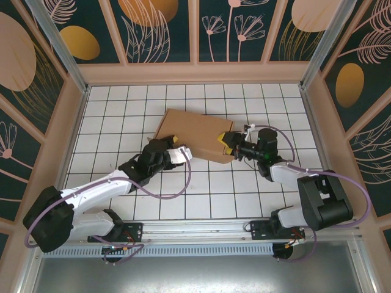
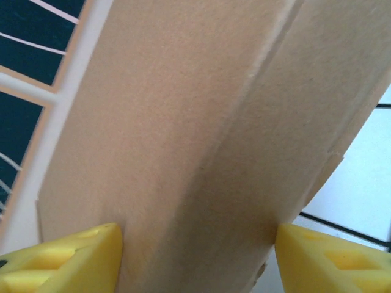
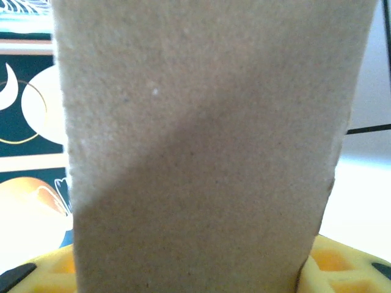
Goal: Fold the paper box
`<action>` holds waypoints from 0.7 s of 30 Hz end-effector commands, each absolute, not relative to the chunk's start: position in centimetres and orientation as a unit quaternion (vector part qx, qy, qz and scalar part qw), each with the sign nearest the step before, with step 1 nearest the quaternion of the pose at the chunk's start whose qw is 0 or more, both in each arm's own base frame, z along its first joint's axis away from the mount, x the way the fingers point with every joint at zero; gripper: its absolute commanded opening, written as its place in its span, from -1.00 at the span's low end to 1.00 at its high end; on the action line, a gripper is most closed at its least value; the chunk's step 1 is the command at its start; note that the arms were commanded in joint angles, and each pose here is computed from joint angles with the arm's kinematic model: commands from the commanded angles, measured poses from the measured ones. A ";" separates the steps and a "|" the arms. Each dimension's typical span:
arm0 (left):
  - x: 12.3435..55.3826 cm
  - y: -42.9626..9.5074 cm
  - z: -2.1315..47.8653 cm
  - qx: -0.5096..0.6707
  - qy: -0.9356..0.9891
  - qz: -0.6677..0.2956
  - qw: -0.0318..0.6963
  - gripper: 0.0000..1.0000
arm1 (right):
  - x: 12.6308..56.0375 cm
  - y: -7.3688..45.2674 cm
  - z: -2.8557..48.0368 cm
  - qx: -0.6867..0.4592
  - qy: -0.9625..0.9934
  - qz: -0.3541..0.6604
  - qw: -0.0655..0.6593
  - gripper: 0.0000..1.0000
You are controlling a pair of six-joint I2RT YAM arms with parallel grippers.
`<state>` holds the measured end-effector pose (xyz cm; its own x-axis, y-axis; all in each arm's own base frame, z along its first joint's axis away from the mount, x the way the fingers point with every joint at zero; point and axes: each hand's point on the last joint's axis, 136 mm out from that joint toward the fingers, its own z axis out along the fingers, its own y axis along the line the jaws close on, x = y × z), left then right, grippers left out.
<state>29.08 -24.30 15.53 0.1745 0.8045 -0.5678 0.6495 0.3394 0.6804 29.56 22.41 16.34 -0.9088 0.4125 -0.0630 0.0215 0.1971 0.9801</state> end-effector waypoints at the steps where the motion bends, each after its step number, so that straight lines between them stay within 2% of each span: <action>1: 30.5 -23.7 17.0 0.575 0.588 0.166 0.545 0.36 | 28.2 24.2 20.2 0.081 0.736 0.654 0.154 -0.04; 12: 29.8 -23.7 15.2 0.642 0.501 0.251 0.523 0.38 | 27.7 25.0 21.0 0.090 0.719 0.676 0.136 -0.06; 16: 30.6 -23.7 15.6 0.632 0.506 0.285 0.513 0.39 | 27.5 25.5 21.1 0.094 0.712 0.684 0.129 -0.05; 21: 31.5 -23.1 17.9 0.597 0.498 0.337 0.531 0.18 | 27.4 25.5 21.2 0.111 0.698 0.698 0.119 0.09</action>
